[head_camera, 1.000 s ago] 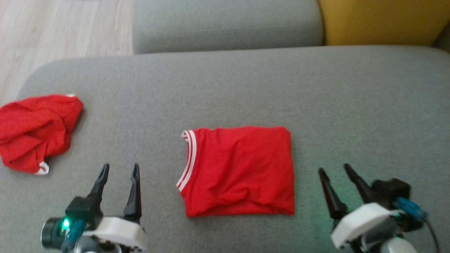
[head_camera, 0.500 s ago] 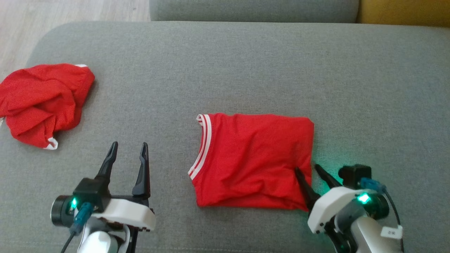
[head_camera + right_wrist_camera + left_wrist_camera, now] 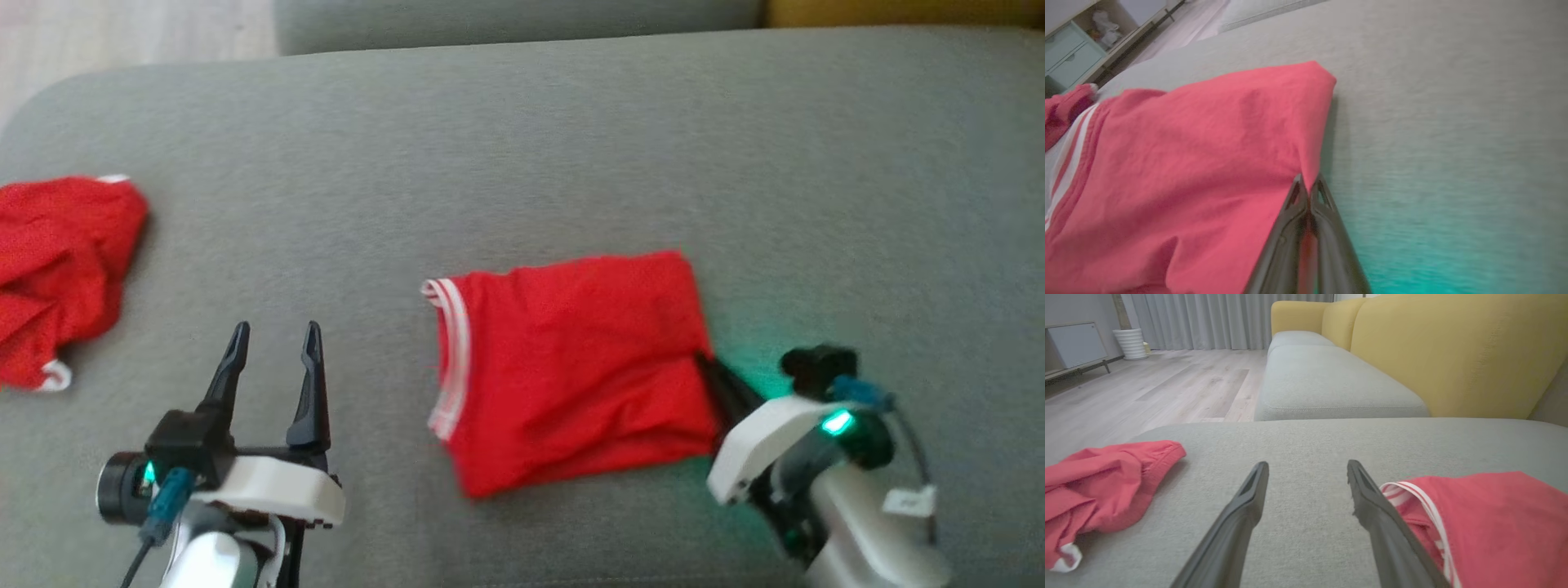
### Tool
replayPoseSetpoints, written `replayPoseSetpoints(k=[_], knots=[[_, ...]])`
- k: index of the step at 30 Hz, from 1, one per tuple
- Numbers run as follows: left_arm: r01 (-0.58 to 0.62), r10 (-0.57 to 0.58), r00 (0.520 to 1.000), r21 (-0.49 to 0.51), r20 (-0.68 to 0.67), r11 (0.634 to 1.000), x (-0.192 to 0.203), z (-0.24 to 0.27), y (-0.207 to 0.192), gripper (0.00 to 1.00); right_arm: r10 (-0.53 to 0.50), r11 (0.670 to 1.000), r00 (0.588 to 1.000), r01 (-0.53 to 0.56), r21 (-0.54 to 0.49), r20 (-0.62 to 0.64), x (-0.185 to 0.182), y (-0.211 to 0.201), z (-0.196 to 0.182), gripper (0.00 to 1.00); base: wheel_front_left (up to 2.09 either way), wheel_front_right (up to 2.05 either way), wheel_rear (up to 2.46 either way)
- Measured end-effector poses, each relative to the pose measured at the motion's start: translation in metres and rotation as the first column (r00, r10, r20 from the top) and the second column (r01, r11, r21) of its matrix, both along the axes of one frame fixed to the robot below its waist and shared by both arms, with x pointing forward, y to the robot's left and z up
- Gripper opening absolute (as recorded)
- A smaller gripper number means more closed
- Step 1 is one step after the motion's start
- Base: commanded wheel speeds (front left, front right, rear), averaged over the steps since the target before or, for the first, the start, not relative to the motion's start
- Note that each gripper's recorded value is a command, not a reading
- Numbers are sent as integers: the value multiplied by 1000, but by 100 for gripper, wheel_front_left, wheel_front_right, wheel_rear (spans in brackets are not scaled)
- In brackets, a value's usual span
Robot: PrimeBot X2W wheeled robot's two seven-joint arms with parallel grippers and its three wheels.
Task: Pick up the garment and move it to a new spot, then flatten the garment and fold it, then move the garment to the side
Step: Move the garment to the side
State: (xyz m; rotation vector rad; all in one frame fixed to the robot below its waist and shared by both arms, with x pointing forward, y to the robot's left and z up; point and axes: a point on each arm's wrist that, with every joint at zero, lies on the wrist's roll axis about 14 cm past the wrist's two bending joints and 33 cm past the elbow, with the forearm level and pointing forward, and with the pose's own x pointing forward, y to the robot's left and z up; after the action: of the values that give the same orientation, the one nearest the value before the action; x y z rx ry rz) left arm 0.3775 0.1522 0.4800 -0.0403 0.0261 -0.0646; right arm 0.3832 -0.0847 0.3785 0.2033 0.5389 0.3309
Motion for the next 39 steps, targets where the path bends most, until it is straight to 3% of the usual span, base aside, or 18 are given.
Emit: replayPoseSetpoints(k=[4,9,10,19,30,39], knots=[[50,-50,999,-15,11,999,10,2,-17,100,-118,992,992,120,-41,48,19,-54,13,0,0,0,0],[122,-122,993,-30,-1,992,22,-5,-39,100,-268,956,955,279,-84,129,44,-126,38,0,0,0,0],[122,-122,993,-30,-1,992,22,-5,-39,100,-268,956,955,279,-84,129,44,-126,38,0,0,0,0],[276,-276,961,-46,14,960,61,-14,-85,100,-473,845,847,514,-145,243,70,-241,76,0,0,0,0],[395,-395,918,-52,9,917,98,-40,-121,100,-519,771,817,575,-273,251,76,-303,67,0,0,0,0],[387,-389,921,-61,-26,920,111,-64,-118,100,-526,749,825,564,-348,206,90,-318,37,0,0,0,0]])
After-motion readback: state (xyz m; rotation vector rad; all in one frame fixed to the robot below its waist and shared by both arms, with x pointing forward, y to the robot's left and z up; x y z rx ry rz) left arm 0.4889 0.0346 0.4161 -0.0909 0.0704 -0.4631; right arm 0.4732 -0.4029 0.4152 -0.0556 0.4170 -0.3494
